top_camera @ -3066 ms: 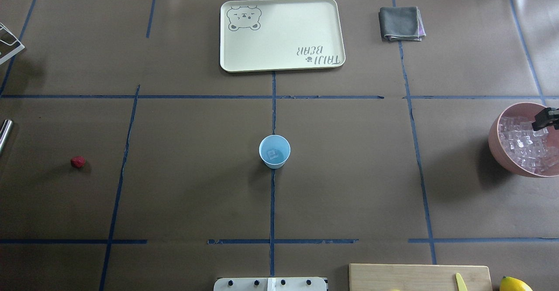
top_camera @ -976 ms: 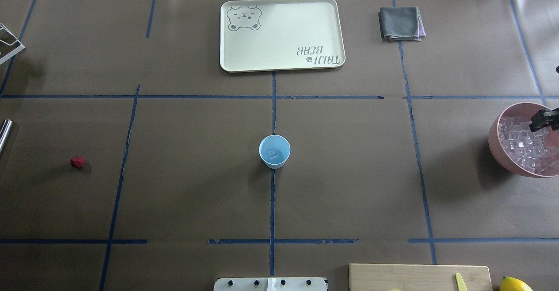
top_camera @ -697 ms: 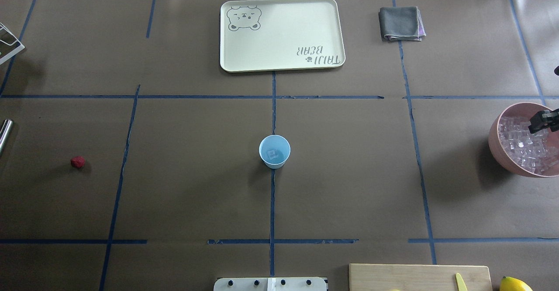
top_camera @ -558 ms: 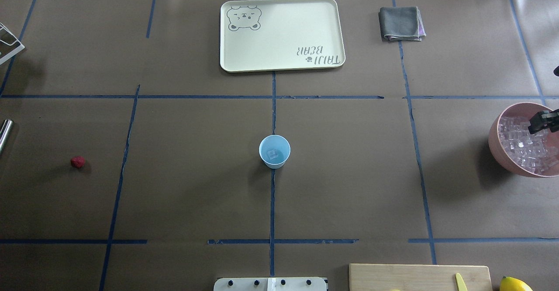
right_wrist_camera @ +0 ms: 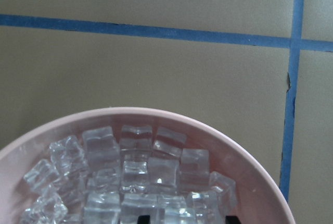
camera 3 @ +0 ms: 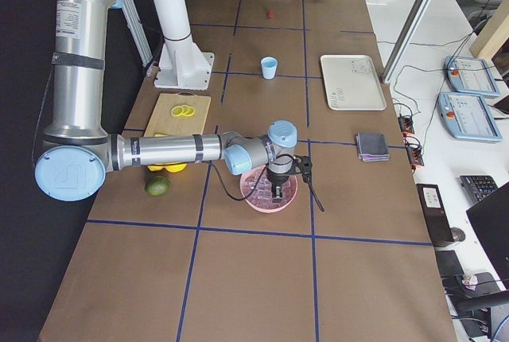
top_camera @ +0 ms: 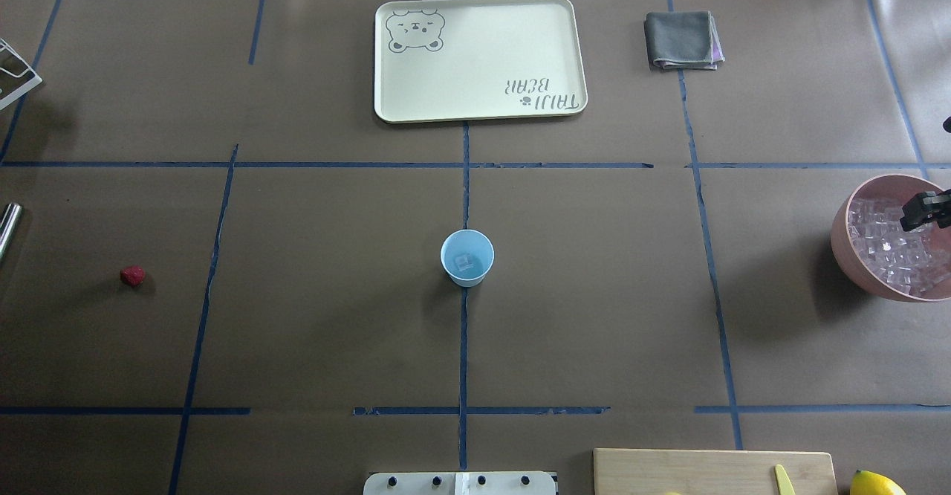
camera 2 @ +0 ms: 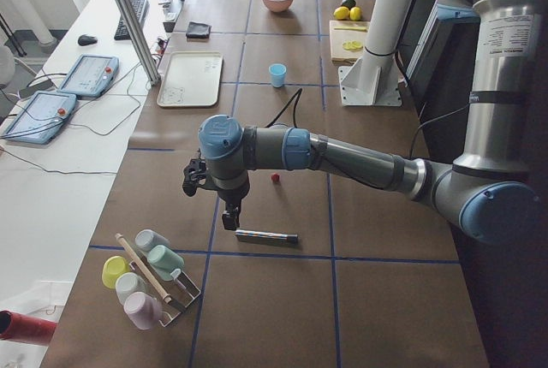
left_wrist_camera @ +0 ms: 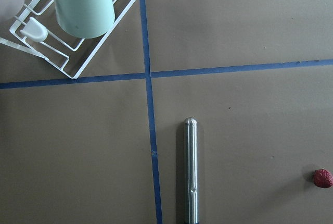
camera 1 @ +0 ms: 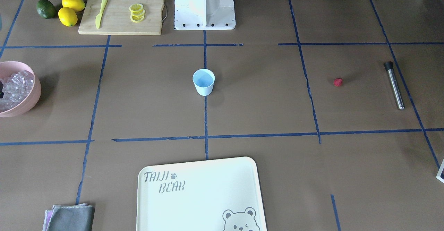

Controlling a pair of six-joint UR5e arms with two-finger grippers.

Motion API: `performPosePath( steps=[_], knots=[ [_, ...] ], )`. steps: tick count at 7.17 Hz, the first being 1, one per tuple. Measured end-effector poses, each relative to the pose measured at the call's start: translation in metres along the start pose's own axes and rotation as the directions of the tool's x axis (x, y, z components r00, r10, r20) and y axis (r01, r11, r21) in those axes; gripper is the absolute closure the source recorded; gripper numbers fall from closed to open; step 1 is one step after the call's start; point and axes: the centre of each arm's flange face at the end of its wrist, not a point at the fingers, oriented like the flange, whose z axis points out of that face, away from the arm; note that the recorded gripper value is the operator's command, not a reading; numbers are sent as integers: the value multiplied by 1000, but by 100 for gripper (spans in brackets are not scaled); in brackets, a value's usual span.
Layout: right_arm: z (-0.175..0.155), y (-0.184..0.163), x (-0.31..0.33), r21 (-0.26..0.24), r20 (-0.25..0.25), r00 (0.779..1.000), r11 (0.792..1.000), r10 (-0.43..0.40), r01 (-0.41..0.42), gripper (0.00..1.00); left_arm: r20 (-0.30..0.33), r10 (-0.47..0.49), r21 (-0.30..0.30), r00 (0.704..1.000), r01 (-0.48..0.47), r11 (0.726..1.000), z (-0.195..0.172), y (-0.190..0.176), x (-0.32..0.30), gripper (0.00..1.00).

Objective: Mash ice and strawberries in cup
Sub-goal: 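Lower the right gripper into the bowl and grasp another ice cube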

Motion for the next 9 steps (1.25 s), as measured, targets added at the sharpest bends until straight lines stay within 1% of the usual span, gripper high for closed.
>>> performPosePath(
  steps=[1,2,4,5,6,7,8,9],
  knots=[
    [0,1,0,-1,0,1000,1000,1,-1,92,0,1,1,1000,-1,1000,0,0,0,0],
    [0,1,0,-2,0,1000,1000,2,-2,100,0,1,1,1000,-1,1000,0,0,0,0],
    [-2,3,-1,-8,10,1000,1000,4,-3,100,0,1,1,1000,-1,1000,-1,0,0,0],
    [-9,10,-3,-2,18,1000,1000,0,0,100,0,1,1,1000,-1,1000,-1,0,1,0],
    [-27,22,-5,15,30,1000,1000,-4,3,100,-4,1,2,1000,-1,1000,-1,0,1,0],
    [-54,34,-10,36,43,999,999,-1,-1,100,-12,0,3,1000,0,1000,-1,0,2,0],
    [-88,40,-23,55,49,999,998,7,-9,100,-17,-1,3,1000,1,1000,-1,0,2,0],
    [-118,35,-45,74,55,998,997,4,-8,100,-19,0,4,1000,0,1000,-1,0,2,0]
  ],
)
